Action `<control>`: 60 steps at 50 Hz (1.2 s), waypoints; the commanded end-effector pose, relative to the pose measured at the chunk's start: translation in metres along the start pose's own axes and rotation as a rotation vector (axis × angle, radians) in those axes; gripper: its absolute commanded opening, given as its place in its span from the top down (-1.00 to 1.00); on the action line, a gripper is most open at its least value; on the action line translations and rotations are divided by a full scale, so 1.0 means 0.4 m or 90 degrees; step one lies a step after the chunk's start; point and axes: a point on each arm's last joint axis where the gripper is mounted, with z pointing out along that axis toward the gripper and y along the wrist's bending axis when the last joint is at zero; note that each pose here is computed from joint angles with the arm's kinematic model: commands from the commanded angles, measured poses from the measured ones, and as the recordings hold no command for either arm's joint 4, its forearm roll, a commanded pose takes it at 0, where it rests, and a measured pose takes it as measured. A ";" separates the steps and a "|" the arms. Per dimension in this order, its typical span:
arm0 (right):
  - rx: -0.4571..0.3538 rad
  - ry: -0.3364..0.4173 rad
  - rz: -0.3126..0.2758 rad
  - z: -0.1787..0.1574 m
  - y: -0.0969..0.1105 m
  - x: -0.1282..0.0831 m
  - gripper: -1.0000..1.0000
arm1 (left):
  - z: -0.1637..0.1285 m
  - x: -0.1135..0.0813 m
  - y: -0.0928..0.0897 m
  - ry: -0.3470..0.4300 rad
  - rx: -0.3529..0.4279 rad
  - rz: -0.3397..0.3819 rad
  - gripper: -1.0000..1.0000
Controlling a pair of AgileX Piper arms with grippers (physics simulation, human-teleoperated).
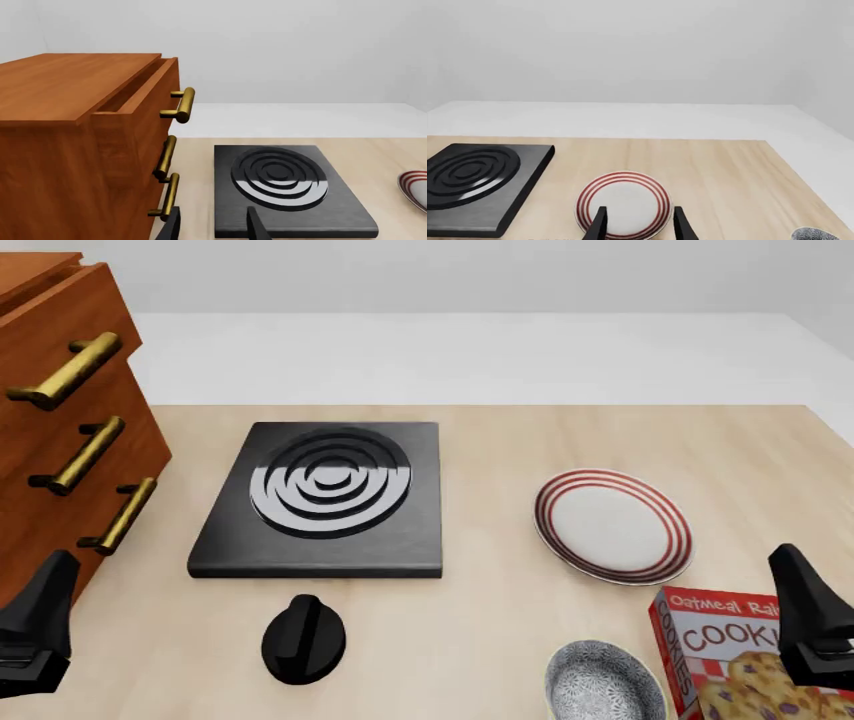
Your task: Pick the akita bowl on the ramekin and place it on the plate.
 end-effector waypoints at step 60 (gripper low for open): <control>-0.239 0.400 -0.087 0.149 0.101 -0.270 -1.00 | 0.000 0.000 0.000 0.000 0.000 0.000 -1.00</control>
